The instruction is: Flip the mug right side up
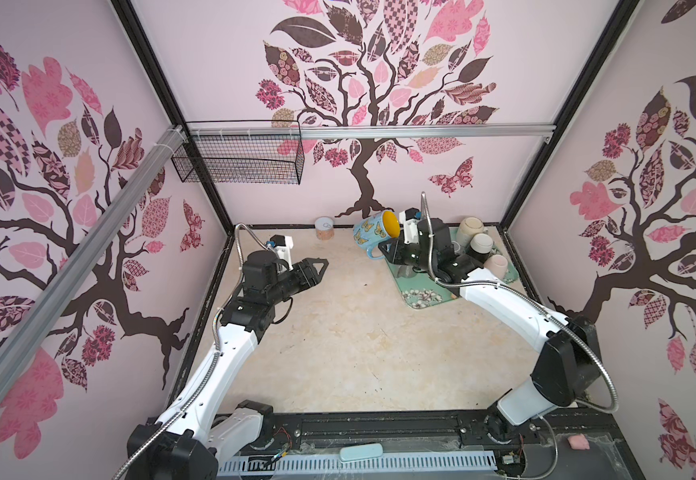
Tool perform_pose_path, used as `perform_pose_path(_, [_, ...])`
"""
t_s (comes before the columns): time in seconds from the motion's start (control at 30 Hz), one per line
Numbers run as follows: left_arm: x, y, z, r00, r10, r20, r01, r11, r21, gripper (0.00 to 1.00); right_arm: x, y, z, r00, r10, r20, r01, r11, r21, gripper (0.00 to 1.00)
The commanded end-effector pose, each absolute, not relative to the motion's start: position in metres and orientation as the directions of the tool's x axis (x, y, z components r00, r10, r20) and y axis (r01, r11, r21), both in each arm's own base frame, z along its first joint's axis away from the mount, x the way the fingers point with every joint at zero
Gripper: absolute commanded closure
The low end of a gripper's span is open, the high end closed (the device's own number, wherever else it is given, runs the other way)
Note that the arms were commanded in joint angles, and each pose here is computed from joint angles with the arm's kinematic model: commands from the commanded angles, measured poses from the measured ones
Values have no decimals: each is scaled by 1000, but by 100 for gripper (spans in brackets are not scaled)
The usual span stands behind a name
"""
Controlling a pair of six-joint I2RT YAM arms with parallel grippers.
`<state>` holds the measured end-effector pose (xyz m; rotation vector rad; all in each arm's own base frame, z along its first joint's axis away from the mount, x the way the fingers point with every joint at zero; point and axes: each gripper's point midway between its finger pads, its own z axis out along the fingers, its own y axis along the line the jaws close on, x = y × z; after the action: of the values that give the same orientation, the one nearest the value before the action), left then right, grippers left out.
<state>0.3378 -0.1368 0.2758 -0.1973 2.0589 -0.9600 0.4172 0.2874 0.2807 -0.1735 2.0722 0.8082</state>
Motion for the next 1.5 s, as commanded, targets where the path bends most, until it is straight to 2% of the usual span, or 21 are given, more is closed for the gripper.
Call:
perform_pose_path(0.0, [327,-115,239,-695,-416,-587,118,739,-663,41,445,294,285,-476,-20,-879,-466,854,232,100])
perform_pose_path(0.2, [326,-96,218,-735,-415,-536,47,757,-652,41,490,296,244,-509,-164,-845,-392,918,58,100])
perform_pose_path(0.3, [325,-95,208,-767,-388,-511,31,773,-634,41,508,309,231,-491,-239,-838,-424,905,-10,100])
perform_pose_path(0.43, [325,-95,199,-789,-371,-490,20,781,-624,41,520,341,212,-406,-391,-826,-579,809,-99,100])
perform_pose_path(0.5, [327,-96,193,-797,-370,-478,13,780,-626,41,520,364,191,-323,-506,-800,-708,690,-151,100])
perform_pose_path(0.6, [332,-97,185,-807,-370,-460,5,775,-632,41,524,385,174,-234,-597,-767,-802,565,-195,100])
perform_pose_path(0.83, [340,-100,177,-825,-360,-436,0,771,-637,41,548,416,162,-139,-598,-789,-843,489,-222,100])
perform_pose_path(1.1, [338,-103,167,-841,-356,-407,-8,761,-649,41,550,427,135,-66,-636,-769,-859,428,-280,100])
perform_pose_path(1.27, [336,-105,162,-848,-357,-392,-13,753,-657,41,552,430,128,-39,-658,-752,-849,419,-322,75])
perform_pose_path(1.47, [334,-106,161,-851,-356,-387,-13,750,-662,42,553,435,132,-25,-640,-768,-848,420,-322,61])
